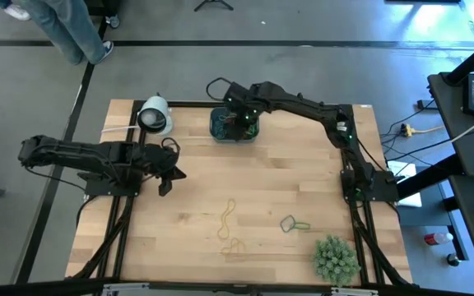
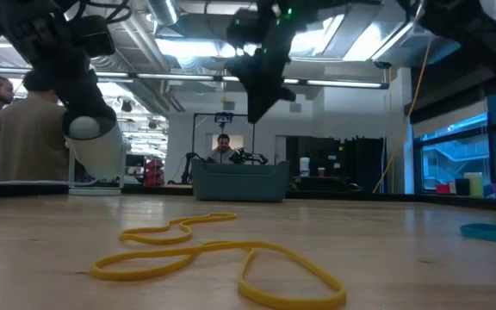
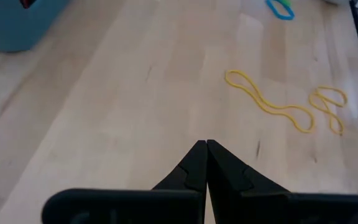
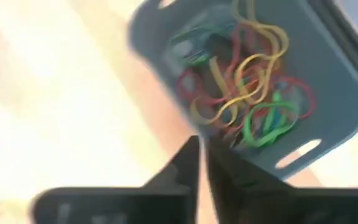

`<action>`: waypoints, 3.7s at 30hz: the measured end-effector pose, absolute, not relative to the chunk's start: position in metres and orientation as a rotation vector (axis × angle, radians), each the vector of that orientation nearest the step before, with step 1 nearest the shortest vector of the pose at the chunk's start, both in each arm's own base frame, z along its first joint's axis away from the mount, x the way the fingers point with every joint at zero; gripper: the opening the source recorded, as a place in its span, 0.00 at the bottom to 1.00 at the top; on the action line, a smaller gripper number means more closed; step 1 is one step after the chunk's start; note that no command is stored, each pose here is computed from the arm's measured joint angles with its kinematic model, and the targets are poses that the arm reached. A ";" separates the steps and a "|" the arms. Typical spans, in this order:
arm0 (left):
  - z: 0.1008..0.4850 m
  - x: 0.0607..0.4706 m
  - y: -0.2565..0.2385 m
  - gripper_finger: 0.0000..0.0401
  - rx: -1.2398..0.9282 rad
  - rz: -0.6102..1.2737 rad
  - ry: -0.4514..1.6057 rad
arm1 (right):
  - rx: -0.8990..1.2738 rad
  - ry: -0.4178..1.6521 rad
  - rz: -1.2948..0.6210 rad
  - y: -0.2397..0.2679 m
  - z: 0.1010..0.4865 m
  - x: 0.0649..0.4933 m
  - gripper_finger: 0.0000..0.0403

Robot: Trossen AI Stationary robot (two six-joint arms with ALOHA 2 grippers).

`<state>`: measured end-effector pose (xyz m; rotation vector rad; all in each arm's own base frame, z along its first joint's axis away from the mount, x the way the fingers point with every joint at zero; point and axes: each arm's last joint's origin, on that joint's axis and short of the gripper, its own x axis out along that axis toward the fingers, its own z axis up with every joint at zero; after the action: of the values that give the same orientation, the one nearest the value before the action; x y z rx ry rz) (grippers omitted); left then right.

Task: Pick and place rubber bands into bin
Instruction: Put the yellow rubber band into the blue bin

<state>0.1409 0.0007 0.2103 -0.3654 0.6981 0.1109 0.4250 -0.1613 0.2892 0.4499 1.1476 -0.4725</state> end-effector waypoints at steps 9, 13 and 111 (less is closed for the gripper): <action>0.229 0.156 -0.029 0.00 -0.279 0.064 0.762 | 0.325 1.146 -0.258 -0.086 0.316 0.416 0.01; 0.233 0.170 -0.044 0.00 -0.225 0.091 0.813 | 0.299 1.125 -0.208 -0.058 0.312 0.402 0.02; 0.284 0.409 0.209 0.00 -0.087 0.510 1.198 | 0.306 0.761 -0.437 0.033 0.223 0.206 0.02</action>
<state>0.4087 0.2095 0.2841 -0.0865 1.1983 0.5095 0.2063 0.0332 0.2228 0.3063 0.7612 -0.4367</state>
